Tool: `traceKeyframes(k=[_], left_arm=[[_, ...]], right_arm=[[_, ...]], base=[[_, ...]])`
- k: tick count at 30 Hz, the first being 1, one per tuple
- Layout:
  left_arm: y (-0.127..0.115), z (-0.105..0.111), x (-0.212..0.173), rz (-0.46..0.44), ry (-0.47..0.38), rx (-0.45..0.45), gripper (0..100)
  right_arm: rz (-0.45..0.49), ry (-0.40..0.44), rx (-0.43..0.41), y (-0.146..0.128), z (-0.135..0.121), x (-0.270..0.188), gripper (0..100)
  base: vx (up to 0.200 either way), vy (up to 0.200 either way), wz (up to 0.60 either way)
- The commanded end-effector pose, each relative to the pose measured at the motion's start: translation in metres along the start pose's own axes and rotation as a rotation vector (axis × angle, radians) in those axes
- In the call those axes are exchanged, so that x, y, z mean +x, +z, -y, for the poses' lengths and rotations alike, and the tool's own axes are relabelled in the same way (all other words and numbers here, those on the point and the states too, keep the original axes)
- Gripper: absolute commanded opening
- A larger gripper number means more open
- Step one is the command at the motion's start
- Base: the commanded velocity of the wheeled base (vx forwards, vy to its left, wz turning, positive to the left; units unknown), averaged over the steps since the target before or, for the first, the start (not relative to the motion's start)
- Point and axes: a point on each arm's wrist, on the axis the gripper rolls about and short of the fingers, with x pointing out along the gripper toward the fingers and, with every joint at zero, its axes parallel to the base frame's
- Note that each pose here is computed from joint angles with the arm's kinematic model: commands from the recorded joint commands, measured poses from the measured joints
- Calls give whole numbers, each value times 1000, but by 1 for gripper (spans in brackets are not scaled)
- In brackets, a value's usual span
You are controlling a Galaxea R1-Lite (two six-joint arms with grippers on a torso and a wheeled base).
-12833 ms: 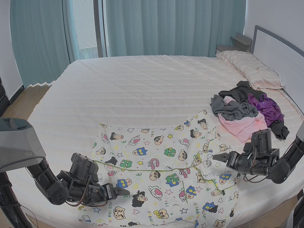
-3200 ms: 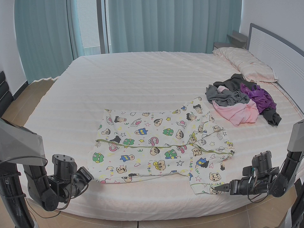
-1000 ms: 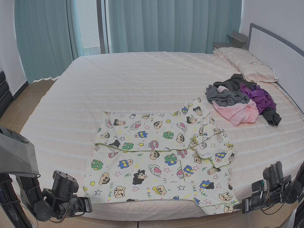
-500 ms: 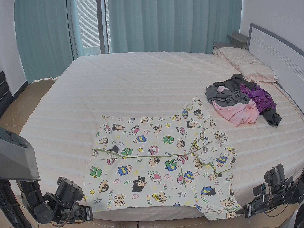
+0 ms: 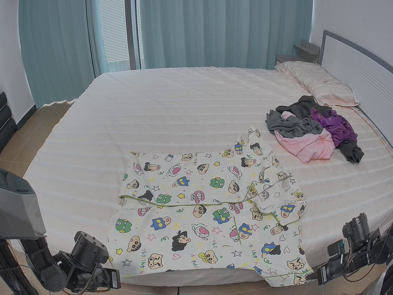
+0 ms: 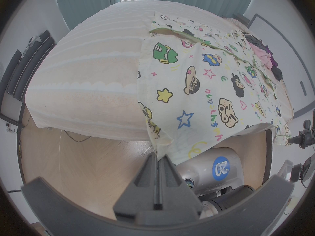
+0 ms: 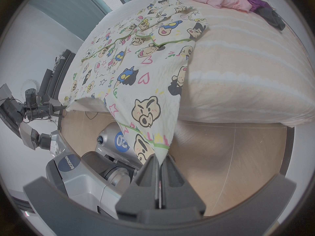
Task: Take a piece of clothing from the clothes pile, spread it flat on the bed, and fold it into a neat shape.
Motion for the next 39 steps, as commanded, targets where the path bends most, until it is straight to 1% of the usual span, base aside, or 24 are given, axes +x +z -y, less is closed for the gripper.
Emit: traceKeyframes(k=[1, 4, 5, 7, 8, 11, 14, 16, 19, 22, 23, 24, 26, 27, 29, 30, 31, 32, 35, 39], left_arm=[[0, 1, -13, 54, -39, -13, 0], [6, 1, -18, 99, -56, -32, 0], [7, 1, -19, 103, -58, -32, 0], [19, -1, -24, 169, -74, -81, 0], [23, -2, -25, 186, -78, -94, 0], [36, 0, -27, 201, -74, -116, 0], [57, 2, -35, 218, -73, -163, 0], [71, 7, -43, 189, -105, -205, 0], [93, 16, -62, 97, -167, -291, 0], [111, 17, -71, 48, -175, -339, 0], [111, 17, -71, 48, -175, -339, 0], [120, 15, -68, 20, -145, -359, 0], [126, 14, -56, -33, -107, -373, 0], [129, 14, -54, -42, -98, -382, 0], [135, 9, -43, -73, -77, -426, 0], [135, 9, -43, -73, -77, -426, 0], [139, 7, -33, -103, -76, -443, 0], [141, 5, -30, -111, -76, -456, 0], [154, -3, -23, -136, -91, -504, 0], [177, -9, -24, -145, -158, -642, 0]], right_arm=[[-1, 2, -11, -5, 0, -2, 0], [49, 9, -15, -2, -1, -8, 0], [52, 10, -15, -2, -1, -8, 0], [122, 53, -28, 2, -4, -17, 0], [138, 61, -30, 4, -4, -19, 0], [185, 65, -36, 14, -5, -23, 0], [228, 60, -8, 26, -3, -25, 0], [239, 61, 5, 32, -3, -24, 0], [272, 73, 43, 45, -4, -26, 0], [322, 90, 95, 59, -5, -29, 0], [322, 90, 95, 59, -5, -29, 0], [343, 100, 126, 67, -6, -31, 0], [350, 105, 135, 71, -7, -31, 0], [351, 105, 136, 73, -7, -31, 0], [358, 107, 136, 78, -7, -31, 0], [358, 107, 136, 78, -7, -31, 0], [370, 109, 135, 84, -7, -30, 0], [372, 111, 140, 87, -7, -30, 0], [397, 119, 170, 99, -7, -30, 0], [437, 121, 225, 118, -4, -31, 0]], base=[[0, 0, 0], [0, 0, 0], [0, 0, 0], [0, 0, 0], [0, 0, 0], [0, 0, 0], [0, 0, 0], [0, 0, 0], [0, 0, 0], [0, 0, 0], [0, 0, 0], [0, 0, 0], [0, 0, 0], [0, 0, 0], [0, 0, 0], [0, 0, 0], [0, 0, 0], [0, 0, 0], [0, 0, 0], [0, 0, 0]])
